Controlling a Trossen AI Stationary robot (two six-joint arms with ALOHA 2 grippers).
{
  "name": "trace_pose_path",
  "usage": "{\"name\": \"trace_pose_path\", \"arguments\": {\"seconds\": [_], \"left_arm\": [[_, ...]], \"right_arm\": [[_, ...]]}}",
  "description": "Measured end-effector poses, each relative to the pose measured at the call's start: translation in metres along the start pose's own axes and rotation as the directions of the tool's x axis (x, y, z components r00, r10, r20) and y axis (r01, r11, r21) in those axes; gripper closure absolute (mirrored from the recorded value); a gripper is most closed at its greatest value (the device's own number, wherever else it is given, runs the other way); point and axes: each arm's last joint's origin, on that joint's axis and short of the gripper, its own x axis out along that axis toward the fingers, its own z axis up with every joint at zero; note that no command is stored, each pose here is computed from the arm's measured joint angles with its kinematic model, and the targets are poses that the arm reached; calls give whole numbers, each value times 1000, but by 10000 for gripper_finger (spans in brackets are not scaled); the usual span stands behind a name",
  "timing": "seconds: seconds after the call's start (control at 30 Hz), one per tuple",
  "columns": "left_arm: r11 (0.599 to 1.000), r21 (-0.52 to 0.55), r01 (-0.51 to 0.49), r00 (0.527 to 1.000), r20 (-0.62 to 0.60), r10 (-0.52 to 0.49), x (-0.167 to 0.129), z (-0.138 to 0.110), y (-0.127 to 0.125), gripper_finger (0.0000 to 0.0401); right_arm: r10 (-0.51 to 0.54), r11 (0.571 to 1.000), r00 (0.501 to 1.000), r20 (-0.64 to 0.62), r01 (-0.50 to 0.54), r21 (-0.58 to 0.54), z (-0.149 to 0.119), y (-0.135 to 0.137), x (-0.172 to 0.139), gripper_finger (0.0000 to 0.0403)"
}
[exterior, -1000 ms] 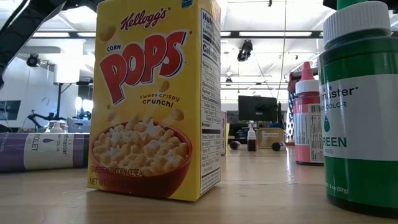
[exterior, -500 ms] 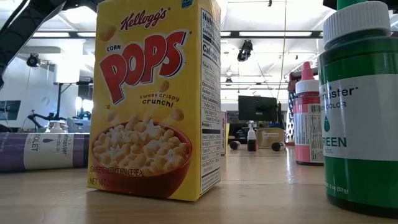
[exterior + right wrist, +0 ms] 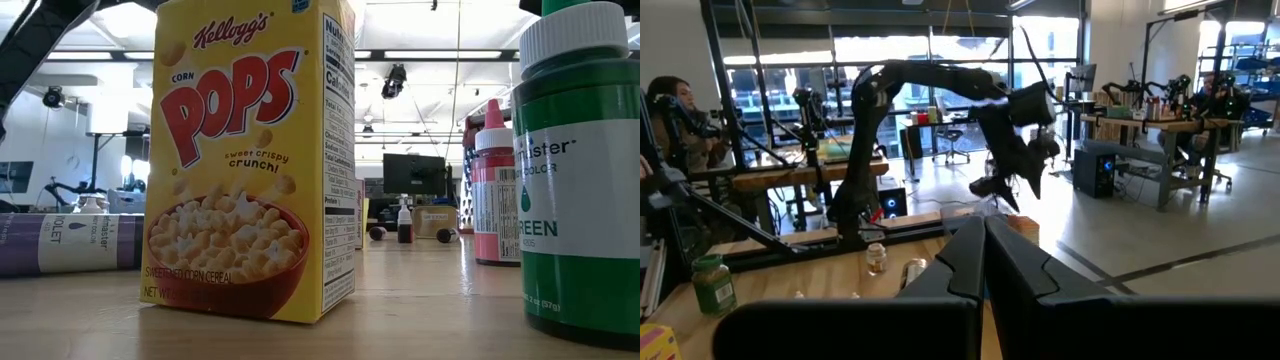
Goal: Pick & Place Kitchen Items
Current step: Put the orange cereal box into the blue bin, then put the red cereal box into the blue bin
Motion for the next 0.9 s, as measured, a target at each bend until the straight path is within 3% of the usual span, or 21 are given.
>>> {"name": "trace_pose_path", "arguments": {"seconds": [0.23,0.47,0.57,0.77,0.9], "left_arm": [[996,-67,65,978,203,-50,-44,0,-4,158],[981,-113,155,910,404,-98,-95,-9,-13,158],[950,-218,226,883,458,-105,-112,-13,-16,158],[839,-433,329,871,482,-93,-124,-17,-18,158],[828,-453,330,872,482,-84,-122,-17,-18,158]], "right_arm": [[-1,1000,1000,0,1,1,0,0,0,394],[0,1000,1000,0,0,0,0,0,0,394],[0,1000,1000,0,0,1,0,0,0,394],[0,1000,1000,0,0,0,0,0,0,394],[0,1000,1000,1,0,1,0,0,0,394]]}}
